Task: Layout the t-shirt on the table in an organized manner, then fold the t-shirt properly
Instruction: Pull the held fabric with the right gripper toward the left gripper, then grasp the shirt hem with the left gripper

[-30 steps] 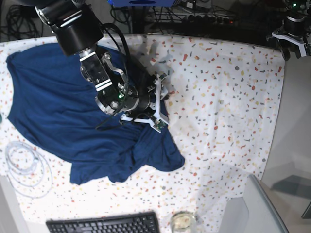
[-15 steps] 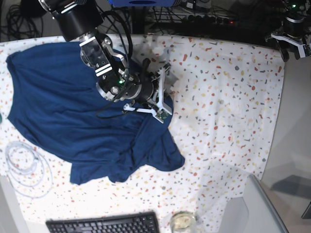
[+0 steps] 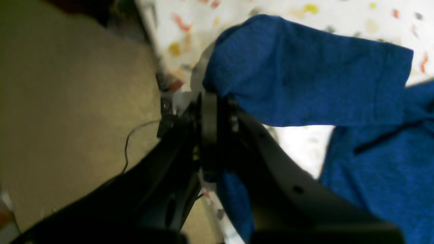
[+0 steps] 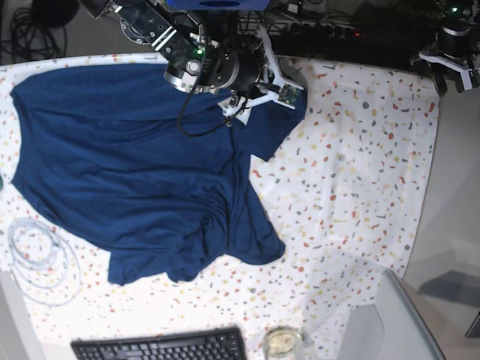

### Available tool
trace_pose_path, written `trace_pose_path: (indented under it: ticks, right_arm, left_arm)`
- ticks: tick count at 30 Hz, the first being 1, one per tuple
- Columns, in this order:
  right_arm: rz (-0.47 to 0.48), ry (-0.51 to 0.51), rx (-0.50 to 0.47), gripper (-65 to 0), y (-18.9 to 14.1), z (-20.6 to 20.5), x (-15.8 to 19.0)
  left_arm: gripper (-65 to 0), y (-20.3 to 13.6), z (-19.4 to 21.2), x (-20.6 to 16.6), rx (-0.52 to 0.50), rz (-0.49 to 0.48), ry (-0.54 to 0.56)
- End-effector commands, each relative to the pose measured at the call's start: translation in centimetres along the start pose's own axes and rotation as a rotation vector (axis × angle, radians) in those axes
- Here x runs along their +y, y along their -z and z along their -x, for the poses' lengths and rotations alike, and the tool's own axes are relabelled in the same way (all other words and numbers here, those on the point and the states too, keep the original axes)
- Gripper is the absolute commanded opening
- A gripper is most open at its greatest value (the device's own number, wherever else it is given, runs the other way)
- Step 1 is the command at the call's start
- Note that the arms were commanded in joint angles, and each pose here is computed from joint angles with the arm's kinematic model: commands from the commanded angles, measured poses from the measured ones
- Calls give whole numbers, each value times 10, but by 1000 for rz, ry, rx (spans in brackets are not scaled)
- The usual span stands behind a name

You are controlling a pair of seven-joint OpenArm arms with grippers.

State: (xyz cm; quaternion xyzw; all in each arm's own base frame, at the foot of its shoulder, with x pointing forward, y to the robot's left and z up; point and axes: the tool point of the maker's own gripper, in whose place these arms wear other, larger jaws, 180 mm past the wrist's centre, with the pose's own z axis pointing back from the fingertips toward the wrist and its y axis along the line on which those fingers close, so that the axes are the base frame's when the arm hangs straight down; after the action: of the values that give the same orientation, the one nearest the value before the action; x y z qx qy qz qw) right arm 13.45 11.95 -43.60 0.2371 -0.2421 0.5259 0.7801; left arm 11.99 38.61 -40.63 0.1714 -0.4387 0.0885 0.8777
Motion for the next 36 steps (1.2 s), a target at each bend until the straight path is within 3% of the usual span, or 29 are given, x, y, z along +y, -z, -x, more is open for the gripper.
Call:
trace_pose_path:
  ticks: [1, 6, 8, 11, 14, 20, 22, 24, 25, 27, 32, 34, 36]
  right_arm:
    - [-10, -5, -36, -645, -1, -10, 2]
    - [9, 29, -28, -630, -2, -5, -8]
    - [23, 28, -46, -563, -6, -10, -12]
    - [50, 13, -96, -410, -17, -26, -19]
    - [143, 81, -123, -329, -32, -25, -56]
    - [309, 222, -125, -330, -62, 0, -120]
    - [358, 283, -109, -330, -71, 19, -135]
    - [424, 357, -98, -330, -87, 41, -154]
    - [454, 390, -94, -332, -94, 50, -162]
    - [522, 459, -85, -332, -111, 73, -178]
    - [673, 588, -61, -351, -155, 121, -208]
    - [729, 638, -54, -426, -172, 139, -218]
    - [779, 678, -51, -543, -188, 154, -224]
  left_arm:
    - [-382, 0, -14, 6, -45, -9, 8]
    - [-382, 5, -15, -9, -49, 27, 6]
    - [-382, 6, -15, -19, -47, 54, 12]
    - [-382, 8, -14, -31, -44, 85, 13]
    - [-382, 9, -16, -61, -51, 159, 12]
    - [-402, -11, -47, -189, -138, 477, 46]
    - [-484, -21, -52, -227, -154, 577, 49]
    - [-625, -26, -63, -263, -182, 666, 50]
    - [-650, -26, -58, -276, -165, 697, 59]
    - [-650, -20, -52, -297, -116, 736, 78]
    - [-650, 13, -33, -310, 37, 700, 140]
    - [-650, 16, -32, -306, 60, 684, 145]
    - [-650, 19, -26, -295, 79, 660, 149]
